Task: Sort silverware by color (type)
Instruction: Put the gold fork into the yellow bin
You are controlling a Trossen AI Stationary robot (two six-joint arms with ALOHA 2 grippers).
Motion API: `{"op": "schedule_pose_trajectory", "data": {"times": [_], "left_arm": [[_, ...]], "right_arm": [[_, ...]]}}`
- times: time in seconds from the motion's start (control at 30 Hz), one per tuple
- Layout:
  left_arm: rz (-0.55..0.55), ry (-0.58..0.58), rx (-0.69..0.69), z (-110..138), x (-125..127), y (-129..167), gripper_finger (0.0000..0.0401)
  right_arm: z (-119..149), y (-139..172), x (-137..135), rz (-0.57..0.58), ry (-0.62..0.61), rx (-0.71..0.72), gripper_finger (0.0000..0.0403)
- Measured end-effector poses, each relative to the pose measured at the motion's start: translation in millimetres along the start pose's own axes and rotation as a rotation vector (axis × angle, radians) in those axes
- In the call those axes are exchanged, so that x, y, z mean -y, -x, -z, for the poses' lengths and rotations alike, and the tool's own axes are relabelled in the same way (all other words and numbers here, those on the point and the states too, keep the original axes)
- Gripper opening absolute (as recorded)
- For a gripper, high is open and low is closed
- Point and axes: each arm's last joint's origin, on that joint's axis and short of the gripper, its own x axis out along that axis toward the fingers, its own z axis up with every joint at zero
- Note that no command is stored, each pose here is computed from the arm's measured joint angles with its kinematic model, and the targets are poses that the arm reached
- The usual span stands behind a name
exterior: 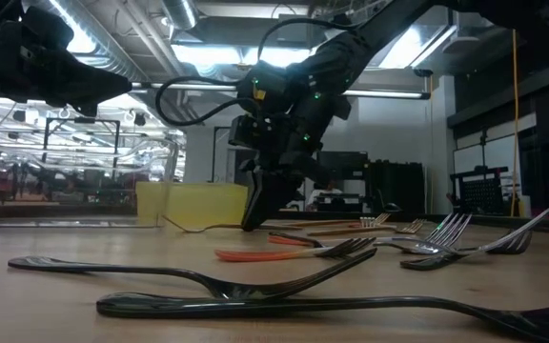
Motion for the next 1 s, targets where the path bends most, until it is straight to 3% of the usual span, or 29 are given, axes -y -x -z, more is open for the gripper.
{"op": "schedule_pose_trajectory", "data": {"times": [0.43,1.0], "left_arm": [[0.000,0.000,0.000,0,0,0,0.0063],[0.000,0.000,0.000,0,0,0,0.0063]], "right_arm": [[-8,6,3,-0.019,-0.006,-0.005,0.0002],[-39,57,7,-0.114,0.008,-0.166,0.0000]]}}
